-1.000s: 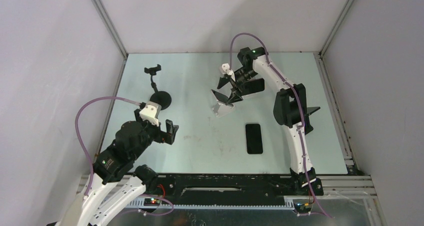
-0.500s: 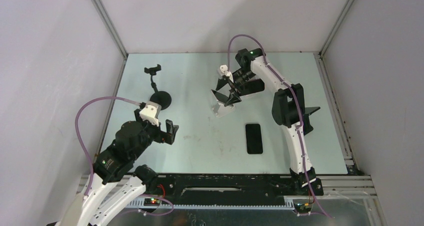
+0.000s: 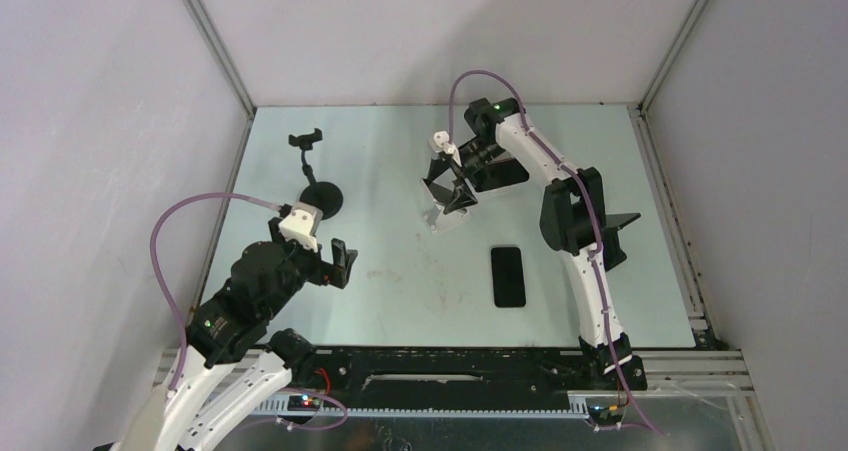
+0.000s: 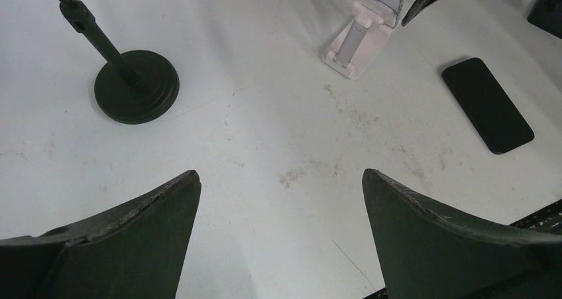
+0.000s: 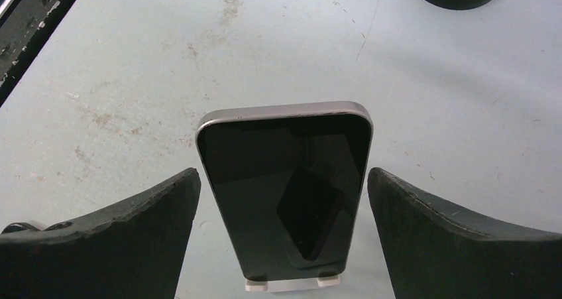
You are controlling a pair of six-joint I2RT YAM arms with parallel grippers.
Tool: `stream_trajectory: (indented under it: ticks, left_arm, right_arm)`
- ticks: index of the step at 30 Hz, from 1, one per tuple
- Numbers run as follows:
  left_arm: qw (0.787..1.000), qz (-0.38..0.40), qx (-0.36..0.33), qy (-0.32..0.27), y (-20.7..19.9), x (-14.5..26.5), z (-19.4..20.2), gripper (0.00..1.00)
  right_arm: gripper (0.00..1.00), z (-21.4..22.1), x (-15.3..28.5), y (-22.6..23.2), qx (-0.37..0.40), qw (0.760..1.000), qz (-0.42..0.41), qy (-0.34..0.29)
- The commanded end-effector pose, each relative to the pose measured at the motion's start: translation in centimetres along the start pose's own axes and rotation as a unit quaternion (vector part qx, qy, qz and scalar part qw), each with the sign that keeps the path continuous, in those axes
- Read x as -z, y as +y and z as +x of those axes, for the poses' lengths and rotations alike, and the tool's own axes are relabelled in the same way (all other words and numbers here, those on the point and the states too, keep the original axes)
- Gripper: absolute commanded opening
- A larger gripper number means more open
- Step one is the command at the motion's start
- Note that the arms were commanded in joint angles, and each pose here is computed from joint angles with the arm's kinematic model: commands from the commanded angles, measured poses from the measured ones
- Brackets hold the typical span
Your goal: Remove the phone from the phone stand
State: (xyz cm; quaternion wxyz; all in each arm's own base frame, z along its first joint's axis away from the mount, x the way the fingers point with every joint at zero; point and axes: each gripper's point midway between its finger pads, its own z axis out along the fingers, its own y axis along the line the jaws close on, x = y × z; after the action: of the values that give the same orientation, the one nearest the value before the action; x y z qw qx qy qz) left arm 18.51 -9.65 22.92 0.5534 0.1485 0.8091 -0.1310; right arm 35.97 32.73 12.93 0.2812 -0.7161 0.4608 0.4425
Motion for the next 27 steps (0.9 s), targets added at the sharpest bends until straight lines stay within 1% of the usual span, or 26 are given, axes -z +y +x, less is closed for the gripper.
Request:
stream_trajectory:
  ticks: [1, 5, 15, 19, 22, 25, 27]
  left_arm:
    - [1.000, 0.001, -0.007, -0.015, -0.02, -0.13, -0.55, 1.00]
    - [1.000, 0.002, -0.007, -0.014, -0.03, -0.14, -0.52, 1.00]
    - [1.000, 0.002, -0.007, -0.014, -0.04, -0.17, -0.53, 1.00]
    - [1.000, 0.002, -0.007, -0.014, -0.04, -0.16, -0.53, 1.00]
    - [1.000, 0.001, -0.007, -0.013, -0.03, -0.17, -0.49, 1.00]
    - [1.000, 0.001, -0.007, -0.013, -0.02, -0.18, -0.49, 1.00]
    - [1.000, 0.001, -0.007, -0.013, 0.00, -0.17, -0.46, 1.00]
  right_arm:
    - [0.99, -1.02, -0.49, -0.80, 0.011, 1.000, 0.002, -0.020]
    - [0.99, -1.05, -0.63, -0.84, 0.009, 1.000, 0.001, -0.025]
    - [0.92, -0.73, -0.86, -0.47, 0.007, 1.000, -0.009, -0.027]
    - [0.83, -0.74, -0.83, -0.39, 0.010, 1.000, -0.010, -0.028]
    - [0.72, -0.82, -0.82, -0.24, 0.011, 0.999, -0.012, -0.029]
    - [0.64, -1.00, -0.73, -0.02, 0.012, 0.999, -0.014, -0.031]
    - [0.60, -1.26, -0.66, 0.08, 0.015, 0.999, -0.014, -0.032]
